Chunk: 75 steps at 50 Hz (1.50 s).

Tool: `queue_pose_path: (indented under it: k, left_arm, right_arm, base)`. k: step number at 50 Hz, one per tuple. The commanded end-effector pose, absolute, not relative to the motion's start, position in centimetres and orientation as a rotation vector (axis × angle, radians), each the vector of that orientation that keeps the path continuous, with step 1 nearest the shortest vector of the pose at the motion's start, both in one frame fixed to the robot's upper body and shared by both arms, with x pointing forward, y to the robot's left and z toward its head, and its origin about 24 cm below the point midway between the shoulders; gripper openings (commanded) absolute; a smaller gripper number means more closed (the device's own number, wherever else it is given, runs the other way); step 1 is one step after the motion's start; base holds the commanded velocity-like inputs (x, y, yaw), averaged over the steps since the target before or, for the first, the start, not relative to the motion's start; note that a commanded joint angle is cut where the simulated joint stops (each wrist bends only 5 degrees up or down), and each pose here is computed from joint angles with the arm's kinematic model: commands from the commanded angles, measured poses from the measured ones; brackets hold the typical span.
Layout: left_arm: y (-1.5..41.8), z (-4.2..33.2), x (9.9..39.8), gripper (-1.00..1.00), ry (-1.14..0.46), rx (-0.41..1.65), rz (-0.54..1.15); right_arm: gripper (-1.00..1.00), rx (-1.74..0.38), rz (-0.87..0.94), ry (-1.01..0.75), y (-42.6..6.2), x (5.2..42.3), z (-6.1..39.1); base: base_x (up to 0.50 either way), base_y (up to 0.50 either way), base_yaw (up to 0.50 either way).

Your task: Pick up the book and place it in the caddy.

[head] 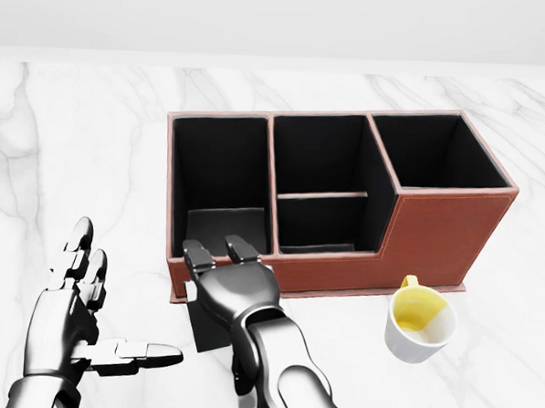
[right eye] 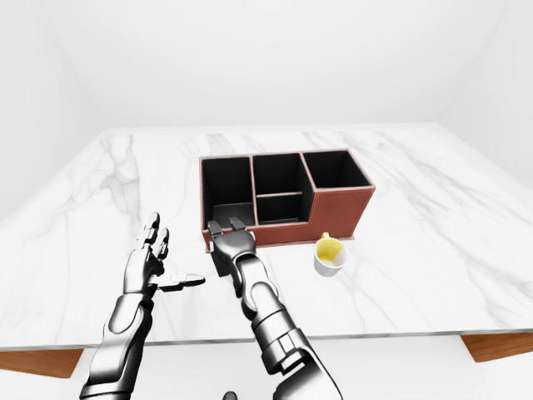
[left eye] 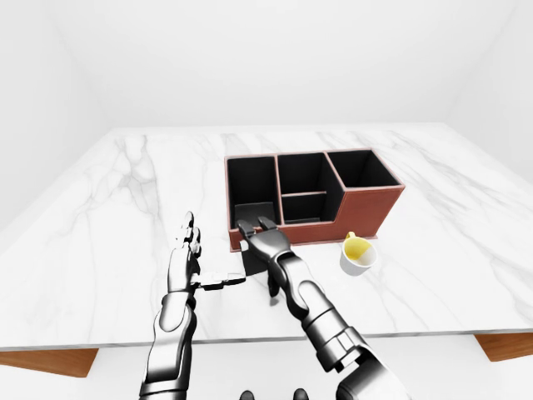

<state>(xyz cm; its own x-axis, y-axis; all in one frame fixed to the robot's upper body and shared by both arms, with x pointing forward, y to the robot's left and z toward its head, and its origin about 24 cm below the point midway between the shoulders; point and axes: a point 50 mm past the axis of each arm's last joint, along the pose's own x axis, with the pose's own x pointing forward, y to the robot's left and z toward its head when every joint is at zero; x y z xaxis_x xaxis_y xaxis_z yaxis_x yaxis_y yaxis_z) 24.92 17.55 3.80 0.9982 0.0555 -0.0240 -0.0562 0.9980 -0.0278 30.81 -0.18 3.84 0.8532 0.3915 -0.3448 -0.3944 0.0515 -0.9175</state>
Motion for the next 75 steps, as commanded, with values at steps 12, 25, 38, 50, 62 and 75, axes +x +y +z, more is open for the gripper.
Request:
queue_pose_path:
  k: [12,25,38,50,62,75]
  left_arm:
    - [17.5,3.9,24.9,1.0,0.023,-0.029,0.054]
    - [17.5,3.9,24.8,1.0,0.023,-0.029,0.054]
    - [17.4,3.9,24.9,1.0,0.022,-0.029,0.049]
    - [17.5,3.8,24.9,1.0,0.021,-0.029,0.05]
    - [17.4,3.9,24.8,1.0,0.022,-0.029,0.051]
    - [17.5,3.8,24.8,1.0,0.023,-0.03,0.052]
  right_arm:
    - [1.0,-1.398,0.581,-0.019,0.2,32.1,4.7]
    - [-1.0,-1.42,0.587,-0.02,0.6,32.3,4.0]
    - [-1.0,-1.423,0.588,-0.022,0.7,32.2,3.9]
    - [-1.0,-1.412,0.522,-0.113,0.8,32.7,7.0]
    - [-1.0,-1.533,0.385,-0.246,0.1,30.2,16.3]
    - [-1.0,-1.557,0.202,-0.33,-0.2,28.2,21.9]
  base:
    - [0.0,0.0,0.0]
    - [0.0,0.0,0.0]
    - [0.0,0.0,0.0]
    - [0.0,0.0,0.0]
    - [0.0,0.0,0.0]
    - [0.0,0.0,0.0]
